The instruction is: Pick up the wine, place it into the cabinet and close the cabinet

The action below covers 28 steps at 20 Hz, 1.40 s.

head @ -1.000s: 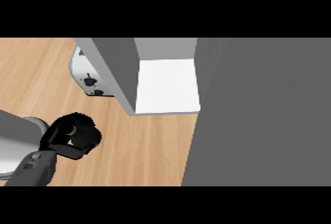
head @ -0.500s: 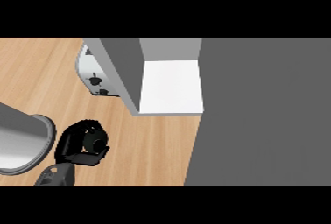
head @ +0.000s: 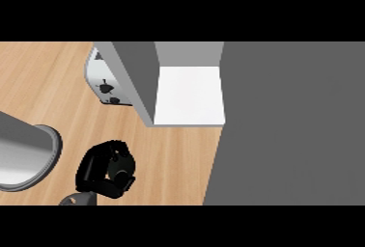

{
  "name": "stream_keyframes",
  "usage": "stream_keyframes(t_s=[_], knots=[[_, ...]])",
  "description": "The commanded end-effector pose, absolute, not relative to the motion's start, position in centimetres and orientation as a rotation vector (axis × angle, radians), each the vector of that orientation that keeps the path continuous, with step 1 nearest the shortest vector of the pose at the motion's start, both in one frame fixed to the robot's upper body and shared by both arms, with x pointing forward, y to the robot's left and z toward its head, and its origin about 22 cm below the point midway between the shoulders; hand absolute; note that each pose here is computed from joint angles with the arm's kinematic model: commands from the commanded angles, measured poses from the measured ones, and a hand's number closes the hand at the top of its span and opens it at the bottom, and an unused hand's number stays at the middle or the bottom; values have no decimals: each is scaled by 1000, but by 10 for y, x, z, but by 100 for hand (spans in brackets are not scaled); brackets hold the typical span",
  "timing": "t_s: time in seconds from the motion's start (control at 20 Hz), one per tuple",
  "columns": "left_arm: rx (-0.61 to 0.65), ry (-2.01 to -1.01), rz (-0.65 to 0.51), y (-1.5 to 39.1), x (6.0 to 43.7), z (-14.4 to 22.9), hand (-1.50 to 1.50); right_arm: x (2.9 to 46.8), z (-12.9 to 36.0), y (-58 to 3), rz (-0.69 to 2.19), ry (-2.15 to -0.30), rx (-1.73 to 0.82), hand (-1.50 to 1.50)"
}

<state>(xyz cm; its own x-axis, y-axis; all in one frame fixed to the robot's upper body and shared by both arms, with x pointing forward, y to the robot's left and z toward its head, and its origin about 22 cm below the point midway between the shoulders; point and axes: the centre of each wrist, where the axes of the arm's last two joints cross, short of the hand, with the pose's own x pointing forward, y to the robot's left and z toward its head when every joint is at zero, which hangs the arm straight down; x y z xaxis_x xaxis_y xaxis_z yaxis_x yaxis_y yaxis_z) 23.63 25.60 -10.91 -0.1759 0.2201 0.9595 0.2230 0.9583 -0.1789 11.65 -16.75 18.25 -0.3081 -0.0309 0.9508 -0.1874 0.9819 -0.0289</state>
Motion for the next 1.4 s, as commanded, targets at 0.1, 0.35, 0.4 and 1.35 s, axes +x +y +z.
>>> stream_keyframes(t_s=[0.1, 0.35, 0.4, 1.35], knots=[[-416, -1734, -39, 224, 220, -85, 150, 88, 209, -180, 135, -1943, 190, -150], [-432, -1750, -29, 189, 226, -57, 150, 69, 215, -184, 123, -1931, 222, -150], [-396, -1738, -38, 192, 209, -60, 150, 77, 205, -175, 101, -1953, 216, -150], [-154, -1832, -70, 143, 268, -17, 150, 72, 206, -190, 143, -1928, 190, -150]])
